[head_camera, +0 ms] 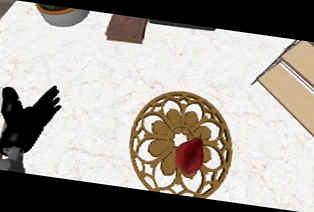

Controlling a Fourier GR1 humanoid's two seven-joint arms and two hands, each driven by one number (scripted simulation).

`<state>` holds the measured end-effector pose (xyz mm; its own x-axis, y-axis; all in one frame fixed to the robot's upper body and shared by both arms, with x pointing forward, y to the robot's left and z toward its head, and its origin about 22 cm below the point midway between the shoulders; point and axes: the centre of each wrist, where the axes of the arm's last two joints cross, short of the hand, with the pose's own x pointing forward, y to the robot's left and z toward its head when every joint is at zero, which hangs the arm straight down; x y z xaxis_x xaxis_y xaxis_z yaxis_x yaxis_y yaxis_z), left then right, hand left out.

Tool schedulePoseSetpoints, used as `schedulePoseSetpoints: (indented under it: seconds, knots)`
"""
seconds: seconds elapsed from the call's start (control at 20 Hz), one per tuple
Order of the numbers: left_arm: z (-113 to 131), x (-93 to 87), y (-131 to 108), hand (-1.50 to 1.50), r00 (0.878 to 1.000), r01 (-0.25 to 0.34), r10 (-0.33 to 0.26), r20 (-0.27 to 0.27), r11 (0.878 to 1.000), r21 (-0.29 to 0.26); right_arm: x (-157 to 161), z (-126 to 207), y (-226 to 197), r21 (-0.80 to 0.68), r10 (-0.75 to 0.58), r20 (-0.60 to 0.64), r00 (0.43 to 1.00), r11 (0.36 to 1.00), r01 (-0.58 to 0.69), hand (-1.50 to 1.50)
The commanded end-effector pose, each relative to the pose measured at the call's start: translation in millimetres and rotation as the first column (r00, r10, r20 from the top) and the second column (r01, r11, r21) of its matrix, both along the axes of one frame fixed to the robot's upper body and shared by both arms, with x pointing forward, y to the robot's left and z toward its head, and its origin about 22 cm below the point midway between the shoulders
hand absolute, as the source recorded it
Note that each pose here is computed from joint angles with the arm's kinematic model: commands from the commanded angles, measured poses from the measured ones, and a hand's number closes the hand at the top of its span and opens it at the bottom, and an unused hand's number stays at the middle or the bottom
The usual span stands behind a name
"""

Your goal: Pick the cupcake from the placemat and place it in the tiered shelf

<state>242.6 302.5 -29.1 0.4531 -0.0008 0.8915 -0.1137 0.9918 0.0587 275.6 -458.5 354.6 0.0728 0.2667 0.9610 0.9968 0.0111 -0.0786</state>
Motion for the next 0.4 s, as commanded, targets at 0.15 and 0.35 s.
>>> schedulePoseSetpoints:
  seconds: [0.15,0.35]
  knots:
    - [-1,-5.2,2,0.00,1.000,-0.019,0.019,-0.003,1.000,-0.004,-94,6,-26,0.025,0.021,0.027,0.999,0.999,-0.021,-1.50]
    - [-4,-18.9,8,0.00,1.000,0.003,-0.003,0.002,1.000,0.000,-127,-7,-17,0.013,0.023,0.023,0.999,1.000,-0.023,-1.50]
